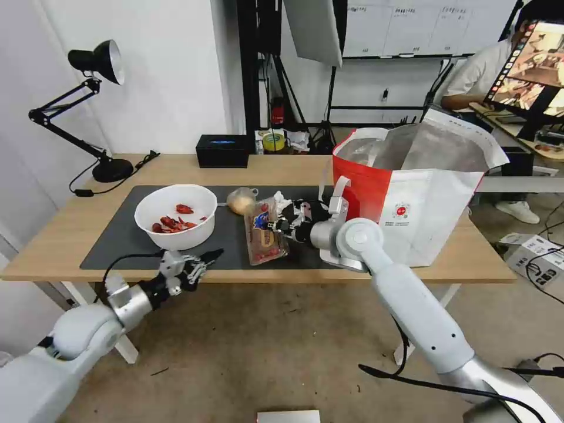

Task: Pick up the trash from the table and place it into the takeout bag.

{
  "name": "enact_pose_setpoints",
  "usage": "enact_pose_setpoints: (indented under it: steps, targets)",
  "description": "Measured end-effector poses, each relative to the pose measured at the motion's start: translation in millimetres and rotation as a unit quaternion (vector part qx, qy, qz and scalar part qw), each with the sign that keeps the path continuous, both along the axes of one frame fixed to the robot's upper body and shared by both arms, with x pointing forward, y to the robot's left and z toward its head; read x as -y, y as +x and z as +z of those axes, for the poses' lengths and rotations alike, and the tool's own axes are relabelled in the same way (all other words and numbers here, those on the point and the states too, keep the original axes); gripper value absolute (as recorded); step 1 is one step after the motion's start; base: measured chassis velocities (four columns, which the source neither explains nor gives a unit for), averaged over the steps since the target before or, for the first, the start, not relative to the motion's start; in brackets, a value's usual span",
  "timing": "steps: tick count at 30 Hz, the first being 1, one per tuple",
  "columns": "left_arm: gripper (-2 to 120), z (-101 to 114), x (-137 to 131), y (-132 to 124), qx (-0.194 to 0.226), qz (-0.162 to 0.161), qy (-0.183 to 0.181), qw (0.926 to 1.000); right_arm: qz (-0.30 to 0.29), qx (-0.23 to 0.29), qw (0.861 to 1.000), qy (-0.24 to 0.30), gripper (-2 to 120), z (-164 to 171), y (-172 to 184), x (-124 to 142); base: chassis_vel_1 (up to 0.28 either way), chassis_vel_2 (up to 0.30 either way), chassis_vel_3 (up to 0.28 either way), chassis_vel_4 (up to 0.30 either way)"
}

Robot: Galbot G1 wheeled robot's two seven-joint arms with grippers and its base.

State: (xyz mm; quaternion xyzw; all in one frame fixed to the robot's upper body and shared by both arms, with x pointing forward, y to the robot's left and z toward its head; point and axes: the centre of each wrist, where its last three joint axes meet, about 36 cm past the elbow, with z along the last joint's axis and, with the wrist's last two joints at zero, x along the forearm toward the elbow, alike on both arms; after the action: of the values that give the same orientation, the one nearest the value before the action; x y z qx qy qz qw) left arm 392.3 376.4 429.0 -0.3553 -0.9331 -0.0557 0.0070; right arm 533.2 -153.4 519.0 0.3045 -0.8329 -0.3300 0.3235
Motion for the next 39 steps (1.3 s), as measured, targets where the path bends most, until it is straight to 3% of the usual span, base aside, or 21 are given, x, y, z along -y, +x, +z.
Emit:
enact_pose_setpoints:
  steps: [7, 14, 20, 28, 34, 37, 39]
  targets:
    - [3, 0, 1, -22, 0.011, 0.039, -0.029, 0.9988, -0.026, 0.051, 0.996, 0.073, 0, 27, -17, 14, 0.0, 0.0, 0.0, 0.0]
    - [33, -12, 2, -63, -0.002, 0.097, -0.06, 0.9935, -0.077, 0.095, 0.982, 0.145, 0, 70, -39, 25, 0.0, 0.0, 0.0, 0.0]
    - [53, -13, -7, -78, 0.003, 0.145, -0.071, 0.9869, -0.135, 0.115, 0.97, 0.165, 0, 103, -49, 43, 0.0, 0.0, 0.0, 0.0]
    - [83, -14, -23, -97, 0.003, 0.175, -0.065, 0.9824, -0.217, 0.145, 0.954, 0.148, 0, 136, -62, 90, 0.0, 0.0, 0.0, 0.0]
    - [98, -17, -21, -101, 0.0, 0.177, -0.07, 0.9817, -0.275, 0.157, 0.94, 0.126, 0, 152, -61, 121, 0.0, 0.0, 0.0, 0.0]
    - [109, -22, -13, -100, -0.003, 0.174, -0.076, 0.9819, -0.339, 0.17, 0.92, 0.095, 0, 167, -51, 151, 0.0, 0.0, 0.0, 0.0]
    - [111, -22, -11, -99, -0.003, 0.172, -0.078, 0.982, -0.353, 0.172, 0.916, 0.084, 0, 168, -47, 157, 0.0, 0.0, 0.0, 0.0]
